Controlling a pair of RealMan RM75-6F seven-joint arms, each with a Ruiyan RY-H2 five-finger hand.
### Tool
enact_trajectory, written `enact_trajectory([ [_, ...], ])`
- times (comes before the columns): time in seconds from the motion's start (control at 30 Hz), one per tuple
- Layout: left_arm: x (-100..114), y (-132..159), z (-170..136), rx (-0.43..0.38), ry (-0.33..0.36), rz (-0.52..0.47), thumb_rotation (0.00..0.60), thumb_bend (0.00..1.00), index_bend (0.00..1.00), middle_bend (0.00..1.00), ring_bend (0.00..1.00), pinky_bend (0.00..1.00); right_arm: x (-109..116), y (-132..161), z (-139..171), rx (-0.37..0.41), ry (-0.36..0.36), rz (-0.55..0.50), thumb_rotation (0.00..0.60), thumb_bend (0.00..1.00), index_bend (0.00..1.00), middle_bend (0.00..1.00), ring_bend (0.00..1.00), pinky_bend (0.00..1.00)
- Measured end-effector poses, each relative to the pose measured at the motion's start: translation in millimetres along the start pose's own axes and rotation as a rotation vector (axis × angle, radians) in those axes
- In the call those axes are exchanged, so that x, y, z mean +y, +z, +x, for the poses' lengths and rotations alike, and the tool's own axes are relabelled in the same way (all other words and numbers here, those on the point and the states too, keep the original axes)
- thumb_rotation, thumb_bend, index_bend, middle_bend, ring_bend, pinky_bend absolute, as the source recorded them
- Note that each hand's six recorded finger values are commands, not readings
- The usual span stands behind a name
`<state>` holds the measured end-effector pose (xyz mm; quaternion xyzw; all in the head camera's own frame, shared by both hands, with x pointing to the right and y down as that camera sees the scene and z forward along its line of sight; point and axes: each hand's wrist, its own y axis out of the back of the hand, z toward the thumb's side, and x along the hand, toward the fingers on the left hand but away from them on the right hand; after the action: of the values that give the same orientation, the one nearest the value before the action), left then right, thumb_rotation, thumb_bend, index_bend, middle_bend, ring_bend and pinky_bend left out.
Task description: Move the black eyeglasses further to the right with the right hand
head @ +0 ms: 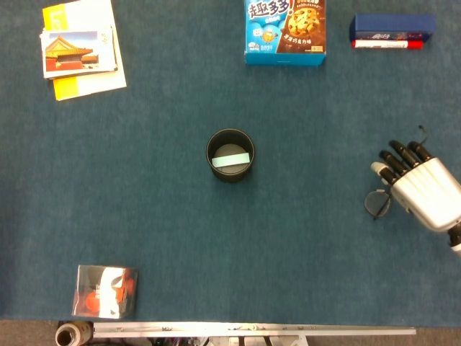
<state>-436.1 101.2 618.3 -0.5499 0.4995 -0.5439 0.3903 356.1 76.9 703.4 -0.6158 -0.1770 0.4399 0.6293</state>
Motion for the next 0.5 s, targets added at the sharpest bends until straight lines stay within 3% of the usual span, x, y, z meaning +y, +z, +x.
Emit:
enact_trajectory([
  [0.5, 1, -1, 0, 0.002, 0.002, -0.003, 0.6, 0.48, 0.53, 0.37, 0.41, 0.51, -22, -5, -10, -0.008, 0.053, 0.05, 0.6, 0.34, 0.35, 0.34, 0.21, 0.31],
])
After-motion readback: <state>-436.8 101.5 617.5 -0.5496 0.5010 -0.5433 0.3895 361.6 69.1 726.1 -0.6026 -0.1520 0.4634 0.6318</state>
